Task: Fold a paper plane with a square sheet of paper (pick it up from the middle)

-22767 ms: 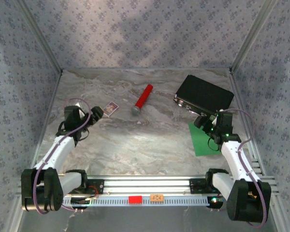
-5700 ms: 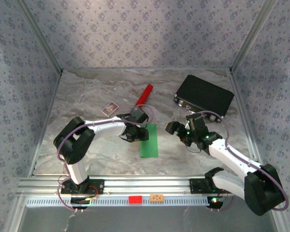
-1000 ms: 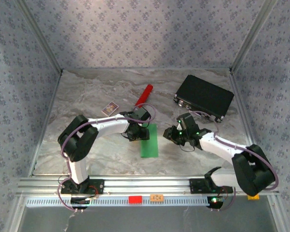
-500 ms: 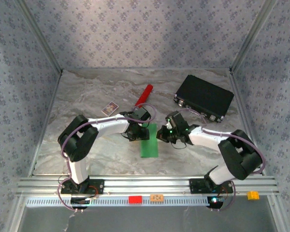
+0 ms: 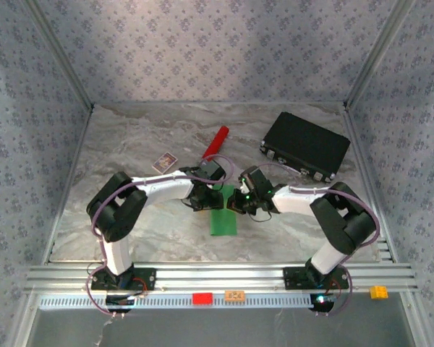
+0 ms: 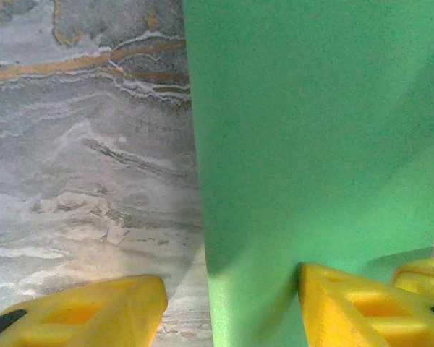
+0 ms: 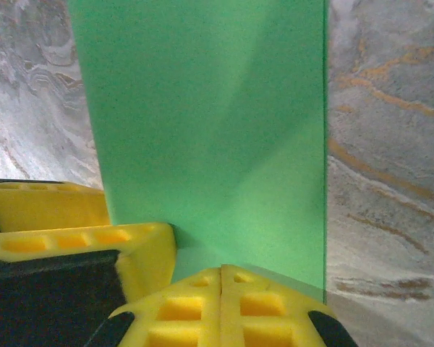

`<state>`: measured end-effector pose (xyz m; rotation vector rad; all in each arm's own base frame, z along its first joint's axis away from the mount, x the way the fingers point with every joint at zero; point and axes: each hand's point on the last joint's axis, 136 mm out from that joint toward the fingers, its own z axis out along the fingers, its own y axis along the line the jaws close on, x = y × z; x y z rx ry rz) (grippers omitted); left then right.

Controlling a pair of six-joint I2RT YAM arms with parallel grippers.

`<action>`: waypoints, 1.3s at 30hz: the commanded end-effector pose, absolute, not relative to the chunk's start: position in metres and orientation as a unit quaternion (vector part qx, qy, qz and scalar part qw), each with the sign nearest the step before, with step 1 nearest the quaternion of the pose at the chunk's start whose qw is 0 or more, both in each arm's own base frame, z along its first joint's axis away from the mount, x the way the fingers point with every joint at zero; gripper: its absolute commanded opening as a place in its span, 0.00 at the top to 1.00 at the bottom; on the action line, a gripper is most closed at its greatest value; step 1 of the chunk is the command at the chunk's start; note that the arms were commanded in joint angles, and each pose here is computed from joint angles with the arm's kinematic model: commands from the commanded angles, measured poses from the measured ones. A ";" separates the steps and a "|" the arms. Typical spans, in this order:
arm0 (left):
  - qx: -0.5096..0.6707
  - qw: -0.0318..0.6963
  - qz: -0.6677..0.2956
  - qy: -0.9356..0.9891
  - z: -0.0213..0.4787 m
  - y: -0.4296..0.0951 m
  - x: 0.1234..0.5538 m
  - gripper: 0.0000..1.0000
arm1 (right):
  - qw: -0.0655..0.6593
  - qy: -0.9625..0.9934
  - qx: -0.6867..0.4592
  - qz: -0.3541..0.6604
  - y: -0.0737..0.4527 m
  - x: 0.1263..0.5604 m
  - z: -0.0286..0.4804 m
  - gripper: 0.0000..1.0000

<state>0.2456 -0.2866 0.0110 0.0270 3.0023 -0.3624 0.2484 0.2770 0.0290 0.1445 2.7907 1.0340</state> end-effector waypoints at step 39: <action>0.027 0.066 -0.431 0.899 0.073 -0.360 0.255 1.00 | 0.045 0.967 0.033 0.248 0.208 0.225 -0.016 1.00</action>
